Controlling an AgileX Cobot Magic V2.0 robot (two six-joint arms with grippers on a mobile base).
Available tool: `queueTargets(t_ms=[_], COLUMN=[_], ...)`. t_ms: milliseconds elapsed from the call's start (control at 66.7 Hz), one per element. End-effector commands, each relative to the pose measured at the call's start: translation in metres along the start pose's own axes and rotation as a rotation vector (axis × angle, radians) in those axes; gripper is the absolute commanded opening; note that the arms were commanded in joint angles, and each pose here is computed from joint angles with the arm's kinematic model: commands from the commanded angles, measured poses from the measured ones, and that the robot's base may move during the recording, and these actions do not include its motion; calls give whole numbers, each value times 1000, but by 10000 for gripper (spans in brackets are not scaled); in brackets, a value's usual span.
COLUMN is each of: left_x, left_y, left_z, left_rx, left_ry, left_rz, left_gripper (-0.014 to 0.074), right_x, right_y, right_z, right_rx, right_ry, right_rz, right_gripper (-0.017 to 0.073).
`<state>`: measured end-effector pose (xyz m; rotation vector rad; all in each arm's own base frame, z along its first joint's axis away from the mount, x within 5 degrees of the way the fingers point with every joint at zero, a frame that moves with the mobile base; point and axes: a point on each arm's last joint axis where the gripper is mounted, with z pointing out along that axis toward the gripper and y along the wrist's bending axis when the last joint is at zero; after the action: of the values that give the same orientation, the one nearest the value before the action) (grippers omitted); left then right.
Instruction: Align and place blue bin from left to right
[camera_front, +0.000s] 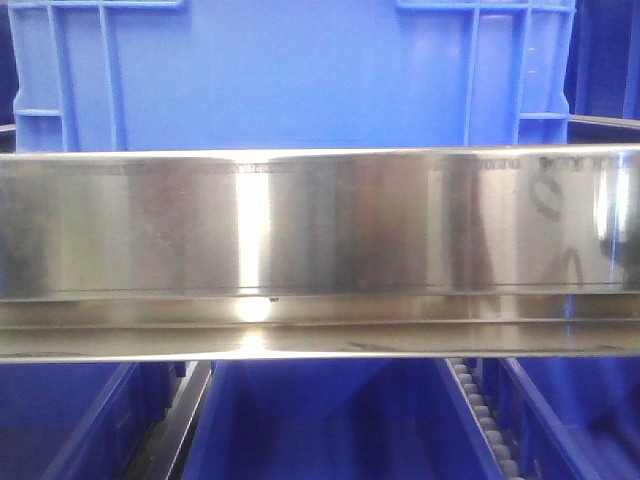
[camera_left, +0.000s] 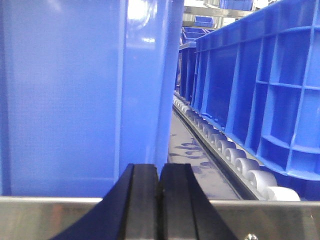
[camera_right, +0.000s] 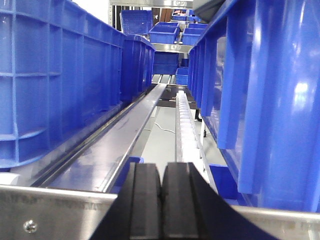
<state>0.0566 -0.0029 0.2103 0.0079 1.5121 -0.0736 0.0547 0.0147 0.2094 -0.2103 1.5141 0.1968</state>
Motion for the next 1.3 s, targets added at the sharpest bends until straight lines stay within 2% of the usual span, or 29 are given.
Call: queueTargets(t_ms=[0,960,1050,1110,1200,1290], left_x=[-2,-2,-3,-11,-21,-44], left_y=[0,0,0,0,0,-1], left_z=[0,0,0,-1,-3,-8], left_rx=[4,4,4,4,4,6], left_ry=[-21,-21,-34,-115,-233,-359], left_rz=[-6,-6,-6,-15,-16,-16], left_gripper=[-111,-111,-111,-111,-111,-111], right_x=[-2,-3,-11,-16,-31,-42], right_y=[0,0,0,0,-1,-1], right_z=[0,0,-1,-2,-6,-11], right_rx=[0,0,3,5,11,16], right_ry=[-23,-33,-118,-180,-348,-482], right_rz=[-5,-5,-5,-5,-5,-5], right_gripper=[-166,-166,-166,-166,-166,-166])
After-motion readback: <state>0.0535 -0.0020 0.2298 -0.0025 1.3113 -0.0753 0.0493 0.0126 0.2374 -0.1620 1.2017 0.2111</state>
